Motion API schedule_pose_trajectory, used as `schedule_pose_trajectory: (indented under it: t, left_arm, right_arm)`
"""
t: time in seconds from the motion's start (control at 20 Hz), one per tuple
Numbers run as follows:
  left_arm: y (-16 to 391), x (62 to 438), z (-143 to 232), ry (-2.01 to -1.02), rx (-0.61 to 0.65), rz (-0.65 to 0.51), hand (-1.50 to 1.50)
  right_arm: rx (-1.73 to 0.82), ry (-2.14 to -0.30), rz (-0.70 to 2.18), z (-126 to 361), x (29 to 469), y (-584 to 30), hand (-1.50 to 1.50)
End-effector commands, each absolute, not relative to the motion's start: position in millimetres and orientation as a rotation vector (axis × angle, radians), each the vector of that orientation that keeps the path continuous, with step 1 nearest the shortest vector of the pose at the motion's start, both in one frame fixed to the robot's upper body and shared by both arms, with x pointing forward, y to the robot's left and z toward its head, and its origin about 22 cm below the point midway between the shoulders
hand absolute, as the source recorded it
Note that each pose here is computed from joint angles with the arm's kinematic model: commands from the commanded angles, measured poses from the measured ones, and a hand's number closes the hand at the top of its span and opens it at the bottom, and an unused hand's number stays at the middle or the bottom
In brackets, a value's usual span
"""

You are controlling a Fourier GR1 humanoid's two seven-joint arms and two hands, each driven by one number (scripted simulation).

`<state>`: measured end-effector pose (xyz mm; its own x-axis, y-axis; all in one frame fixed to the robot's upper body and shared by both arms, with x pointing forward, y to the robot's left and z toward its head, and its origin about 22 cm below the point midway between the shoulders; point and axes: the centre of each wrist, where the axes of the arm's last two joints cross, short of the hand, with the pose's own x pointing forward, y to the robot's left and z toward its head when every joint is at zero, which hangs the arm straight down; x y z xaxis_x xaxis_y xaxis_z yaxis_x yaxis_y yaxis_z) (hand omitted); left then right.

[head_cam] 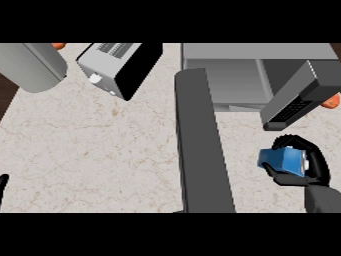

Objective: Pick up the milk, place it into the microwave and close the microwave

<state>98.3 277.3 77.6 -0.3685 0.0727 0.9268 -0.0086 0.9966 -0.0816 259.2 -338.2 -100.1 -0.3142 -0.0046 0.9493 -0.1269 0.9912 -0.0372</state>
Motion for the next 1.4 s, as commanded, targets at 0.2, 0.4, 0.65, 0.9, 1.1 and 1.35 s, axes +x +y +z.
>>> schedule_pose_trajectory:
  t: [0.2, 0.4, 0.65, 0.9, 1.1, 1.35]
  left_arm:
    - [263.3, 92.6, 71.5, -1.931, -0.071, 0.095, -1.50]
    - [276.8, 90.5, 76.4, -1.940, -0.075, 0.092, -1.50]
    - [287.1, 93.6, 65.7, -1.929, -0.081, 0.110, -1.50]
    - [286.5, 103.6, 63.5, -1.932, -0.072, 0.109, -1.50]
    - [293.1, 98.6, 56.7, -1.936, -0.068, 0.111, -1.50]
    - [297.5, 97.6, 59.5, -1.928, -0.074, 0.108, -1.50]
  right_arm:
    - [0.002, -1.992, -0.037, -108.9, 241.4, -344.6, 1.50]
    - [0.085, -2.021, -0.028, -94.6, 261.5, -326.6, 1.50]
    - [0.170, -2.010, 0.003, -63.6, 265.5, -288.7, 1.50]
    - [0.099, -2.033, 0.064, -36.7, 271.8, -261.8, 1.50]
    - [0.002, -2.020, 0.133, -22.6, 294.7, -250.6, 1.50]
    - [-0.063, -2.001, 0.138, -0.6, 343.0, -237.4, 1.50]
